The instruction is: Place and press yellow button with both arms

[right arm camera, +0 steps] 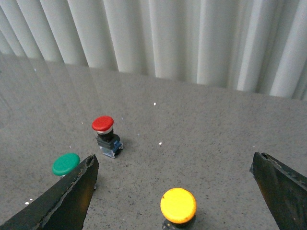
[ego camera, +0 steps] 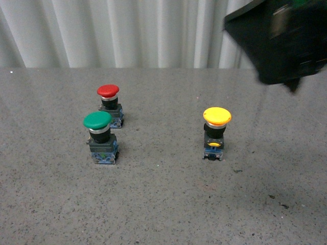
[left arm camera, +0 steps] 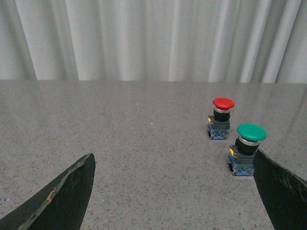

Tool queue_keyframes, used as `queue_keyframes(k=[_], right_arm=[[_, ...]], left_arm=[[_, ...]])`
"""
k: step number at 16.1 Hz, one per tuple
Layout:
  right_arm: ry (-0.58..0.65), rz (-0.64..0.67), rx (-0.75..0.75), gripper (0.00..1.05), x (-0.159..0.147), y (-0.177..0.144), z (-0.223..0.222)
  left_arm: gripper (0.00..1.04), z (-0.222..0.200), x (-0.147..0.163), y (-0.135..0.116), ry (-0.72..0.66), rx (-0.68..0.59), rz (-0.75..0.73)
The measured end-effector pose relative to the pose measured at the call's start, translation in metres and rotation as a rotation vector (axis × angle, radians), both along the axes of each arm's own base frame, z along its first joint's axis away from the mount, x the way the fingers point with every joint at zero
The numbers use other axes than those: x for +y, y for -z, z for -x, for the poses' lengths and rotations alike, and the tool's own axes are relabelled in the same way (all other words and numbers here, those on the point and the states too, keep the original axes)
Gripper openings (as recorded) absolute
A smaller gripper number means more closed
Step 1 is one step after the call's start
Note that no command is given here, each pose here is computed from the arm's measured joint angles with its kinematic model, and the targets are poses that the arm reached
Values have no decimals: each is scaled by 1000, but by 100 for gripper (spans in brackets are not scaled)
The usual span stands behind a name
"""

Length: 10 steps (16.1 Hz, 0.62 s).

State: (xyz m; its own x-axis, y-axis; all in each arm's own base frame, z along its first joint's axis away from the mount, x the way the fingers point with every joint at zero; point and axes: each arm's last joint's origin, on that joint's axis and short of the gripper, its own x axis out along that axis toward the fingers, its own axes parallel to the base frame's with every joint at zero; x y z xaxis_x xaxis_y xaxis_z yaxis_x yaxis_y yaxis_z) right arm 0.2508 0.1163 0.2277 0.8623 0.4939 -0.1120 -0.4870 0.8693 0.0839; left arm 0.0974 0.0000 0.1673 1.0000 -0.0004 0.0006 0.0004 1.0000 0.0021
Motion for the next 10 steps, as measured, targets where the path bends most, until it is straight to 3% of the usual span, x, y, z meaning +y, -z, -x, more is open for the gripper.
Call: queue_keyframes(k=[3, 4, 5, 10], right_arm=[[-26, 68, 86, 98, 30, 27, -30], [-25, 77, 95, 90, 33, 30, -33], [-17, 107, 111, 62, 35, 38, -38], [-20, 140, 156, 1, 38, 44, -43]], left_arm=[[98, 0, 0, 0, 0, 0, 0], [98, 0, 0, 0, 0, 0, 0], [98, 0, 0, 0, 0, 0, 0], [98, 0, 0, 0, 0, 0, 0]])
